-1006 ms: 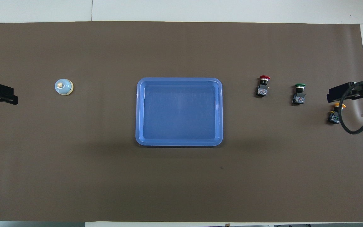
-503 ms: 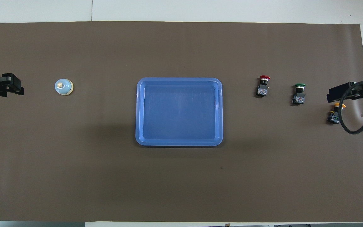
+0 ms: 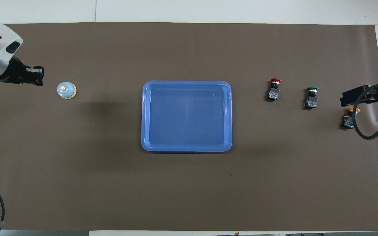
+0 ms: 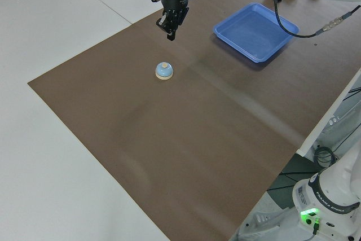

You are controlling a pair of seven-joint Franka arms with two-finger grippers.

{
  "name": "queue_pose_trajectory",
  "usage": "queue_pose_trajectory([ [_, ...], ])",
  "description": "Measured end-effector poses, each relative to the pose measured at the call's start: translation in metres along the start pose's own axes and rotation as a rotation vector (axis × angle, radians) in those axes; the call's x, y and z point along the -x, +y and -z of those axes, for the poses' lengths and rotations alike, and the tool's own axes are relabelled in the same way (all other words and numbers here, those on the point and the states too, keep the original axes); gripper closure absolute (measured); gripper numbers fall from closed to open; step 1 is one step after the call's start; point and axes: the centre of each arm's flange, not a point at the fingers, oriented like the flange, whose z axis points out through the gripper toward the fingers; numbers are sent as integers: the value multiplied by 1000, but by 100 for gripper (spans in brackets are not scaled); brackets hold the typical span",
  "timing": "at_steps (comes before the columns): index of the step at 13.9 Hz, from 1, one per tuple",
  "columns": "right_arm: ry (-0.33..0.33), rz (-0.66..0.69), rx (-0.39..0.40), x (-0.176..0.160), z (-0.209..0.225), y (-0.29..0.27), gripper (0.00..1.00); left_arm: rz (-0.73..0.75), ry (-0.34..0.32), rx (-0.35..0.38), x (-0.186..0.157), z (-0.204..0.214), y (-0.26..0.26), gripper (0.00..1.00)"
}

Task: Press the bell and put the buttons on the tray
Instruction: 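Move the left gripper onto the bell and press it down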

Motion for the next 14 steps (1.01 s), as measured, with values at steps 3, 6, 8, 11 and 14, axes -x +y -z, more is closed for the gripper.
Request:
queue_pose_trajectory([
  [3, 0, 0, 0, 0, 0, 0, 0, 3, -3, -1, -10, -32, -1, 99],
  [6, 0, 0, 0, 0, 0, 0, 0, 3, -21, -2, -11, -62, -1, 99],
  [8, 0, 0, 0, 0, 0, 0, 0, 3, -16, -2, -9, -75, -2, 99],
  [11, 0, 0, 0, 0, 0, 0, 0, 5, -10, -1, -2, -97, -2, 99],
  [14, 0, 0, 0, 0, 0, 0, 0, 17, 20, 1, 5, -102, -1, 99],
])
